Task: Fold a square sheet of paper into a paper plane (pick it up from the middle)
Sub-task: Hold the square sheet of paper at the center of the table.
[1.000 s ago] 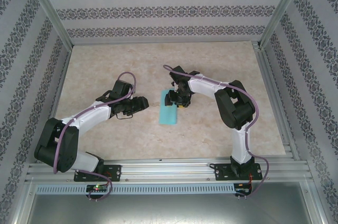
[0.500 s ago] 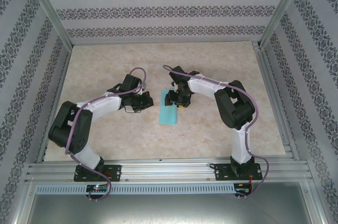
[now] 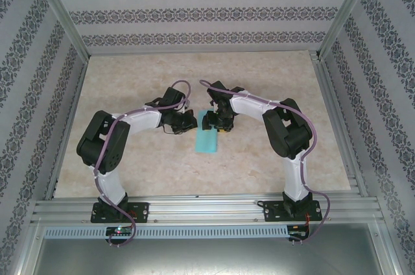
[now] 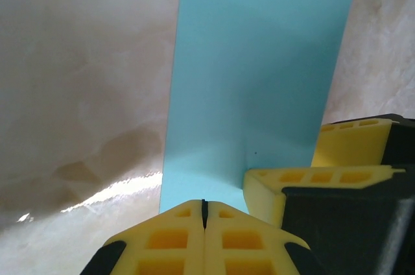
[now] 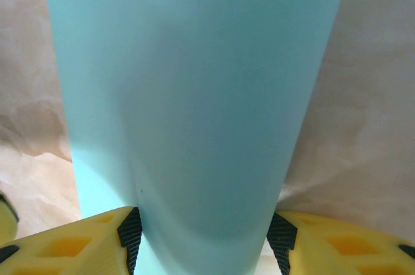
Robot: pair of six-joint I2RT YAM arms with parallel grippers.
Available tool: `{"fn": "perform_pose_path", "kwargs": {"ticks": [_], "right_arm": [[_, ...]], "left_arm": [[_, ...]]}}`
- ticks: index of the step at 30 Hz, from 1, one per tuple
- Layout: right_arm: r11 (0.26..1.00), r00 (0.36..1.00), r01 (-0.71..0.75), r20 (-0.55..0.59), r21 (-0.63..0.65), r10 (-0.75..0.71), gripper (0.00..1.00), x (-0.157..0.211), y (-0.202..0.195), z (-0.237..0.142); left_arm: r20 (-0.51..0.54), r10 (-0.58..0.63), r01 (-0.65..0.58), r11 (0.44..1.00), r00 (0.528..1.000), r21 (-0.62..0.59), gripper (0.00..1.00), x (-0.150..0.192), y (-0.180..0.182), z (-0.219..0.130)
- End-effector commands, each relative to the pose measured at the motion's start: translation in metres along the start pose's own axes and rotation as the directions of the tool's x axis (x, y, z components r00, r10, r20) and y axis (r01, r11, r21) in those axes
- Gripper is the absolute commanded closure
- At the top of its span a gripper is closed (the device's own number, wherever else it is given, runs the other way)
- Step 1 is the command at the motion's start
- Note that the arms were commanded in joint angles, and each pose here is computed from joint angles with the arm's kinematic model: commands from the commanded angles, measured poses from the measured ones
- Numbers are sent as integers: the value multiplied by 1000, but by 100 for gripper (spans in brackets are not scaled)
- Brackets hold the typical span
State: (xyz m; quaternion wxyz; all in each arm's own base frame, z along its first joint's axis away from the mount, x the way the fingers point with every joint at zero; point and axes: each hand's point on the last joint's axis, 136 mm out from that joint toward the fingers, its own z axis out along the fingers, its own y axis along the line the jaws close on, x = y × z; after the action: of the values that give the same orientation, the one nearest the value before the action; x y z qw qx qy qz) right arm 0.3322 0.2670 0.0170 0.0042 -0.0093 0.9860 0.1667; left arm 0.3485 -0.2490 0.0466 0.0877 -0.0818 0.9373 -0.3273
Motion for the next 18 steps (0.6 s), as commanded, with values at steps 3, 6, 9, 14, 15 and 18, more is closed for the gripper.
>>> {"fn": "perform_pose_path", "kwargs": {"ticks": [3, 6, 9, 14, 15, 18], "right_arm": [[974, 993, -53, -90, 219, 75, 40, 25, -59, 32], [974, 993, -52, -93, 220, 74, 40, 27, -59, 33], [974, 993, -54, -93, 222, 77, 40, 27, -60, 34], [974, 992, -55, -95, 219, 77, 40, 28, -60, 34], [974, 993, -55, -94, 219, 77, 40, 28, -60, 34], [976, 993, -56, -91, 213, 76, 40, 27, -57, 33]], "left_arm": [[-35, 6, -5, 1000, 999, 17, 100, 5, -9, 12], [-43, 8, -7, 1000, 999, 13, 100, 6, -9, 16], [-49, 10, -10, 1000, 999, 11, 100, 7, -9, 20], [-68, 5, -6, 1000, 998, -12, 100, 11, -3, 28], [-70, 4, -6, 1000, 998, -24, 100, 12, 0, 29], [-79, 0, -5, 998, 997, -59, 100, 16, 10, 34]]}}
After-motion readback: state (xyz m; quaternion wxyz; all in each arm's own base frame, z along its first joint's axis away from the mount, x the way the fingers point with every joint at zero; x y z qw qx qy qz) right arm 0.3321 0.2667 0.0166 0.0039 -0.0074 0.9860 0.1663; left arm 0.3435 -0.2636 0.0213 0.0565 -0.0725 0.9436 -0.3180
